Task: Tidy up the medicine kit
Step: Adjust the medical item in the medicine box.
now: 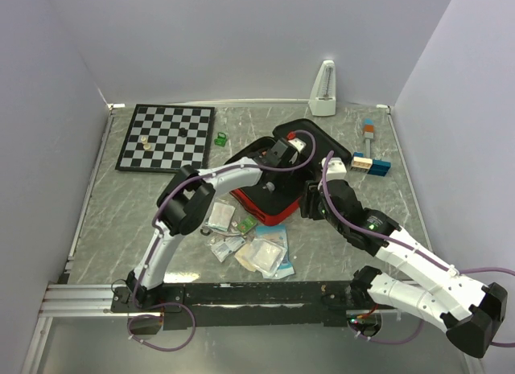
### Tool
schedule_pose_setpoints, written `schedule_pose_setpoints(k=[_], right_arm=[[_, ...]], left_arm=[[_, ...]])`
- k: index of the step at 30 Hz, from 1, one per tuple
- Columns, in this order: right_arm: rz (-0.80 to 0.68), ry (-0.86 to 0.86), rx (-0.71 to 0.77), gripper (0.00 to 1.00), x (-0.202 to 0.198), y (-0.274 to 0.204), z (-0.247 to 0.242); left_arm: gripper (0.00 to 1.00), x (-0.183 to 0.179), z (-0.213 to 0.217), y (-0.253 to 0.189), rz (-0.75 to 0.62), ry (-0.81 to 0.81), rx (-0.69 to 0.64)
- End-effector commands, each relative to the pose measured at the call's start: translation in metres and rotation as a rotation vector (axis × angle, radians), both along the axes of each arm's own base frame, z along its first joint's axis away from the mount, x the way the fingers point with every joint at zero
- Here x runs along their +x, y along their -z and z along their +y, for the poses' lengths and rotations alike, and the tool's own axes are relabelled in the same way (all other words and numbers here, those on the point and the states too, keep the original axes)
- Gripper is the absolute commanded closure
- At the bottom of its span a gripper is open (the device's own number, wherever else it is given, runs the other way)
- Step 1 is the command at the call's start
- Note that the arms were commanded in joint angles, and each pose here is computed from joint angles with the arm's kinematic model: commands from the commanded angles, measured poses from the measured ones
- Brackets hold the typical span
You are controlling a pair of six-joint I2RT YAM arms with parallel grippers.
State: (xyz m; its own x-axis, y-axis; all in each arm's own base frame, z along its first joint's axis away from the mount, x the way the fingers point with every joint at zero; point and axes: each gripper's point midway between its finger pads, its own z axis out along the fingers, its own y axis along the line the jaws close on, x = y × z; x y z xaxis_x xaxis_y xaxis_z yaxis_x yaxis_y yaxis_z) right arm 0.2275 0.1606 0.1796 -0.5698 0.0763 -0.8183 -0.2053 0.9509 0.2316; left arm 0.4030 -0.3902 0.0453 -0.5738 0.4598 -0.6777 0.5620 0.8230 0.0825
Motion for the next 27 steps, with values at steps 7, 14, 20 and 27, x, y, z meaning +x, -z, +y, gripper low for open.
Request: schedule_pose_setpoints(k=[7,14,20,27], right_arm=[[-0.029,-0.006,0.023,0.46,0.003,-0.006,0.003],[-0.026,-0.010,0.039,0.46,0.002,-0.004,0.005],[-0.015,-0.017,0.049,0.46,0.001,0.001,0.007],[-0.021,-0.013,0.052,0.47,-0.001,-0.002,0.005]], left_arm=[[0.28,0.008,0.001,-0.099,-0.131,0.001,-0.178],[0.50,-0.040,0.022,-0.101,-0.004,-0.054,-0.251],[0.99,-0.064,0.024,-0.057,0.149,-0.039,-0.186],[0.99,-0.064,0.016,-0.019,0.231,-0.040,-0.133]])
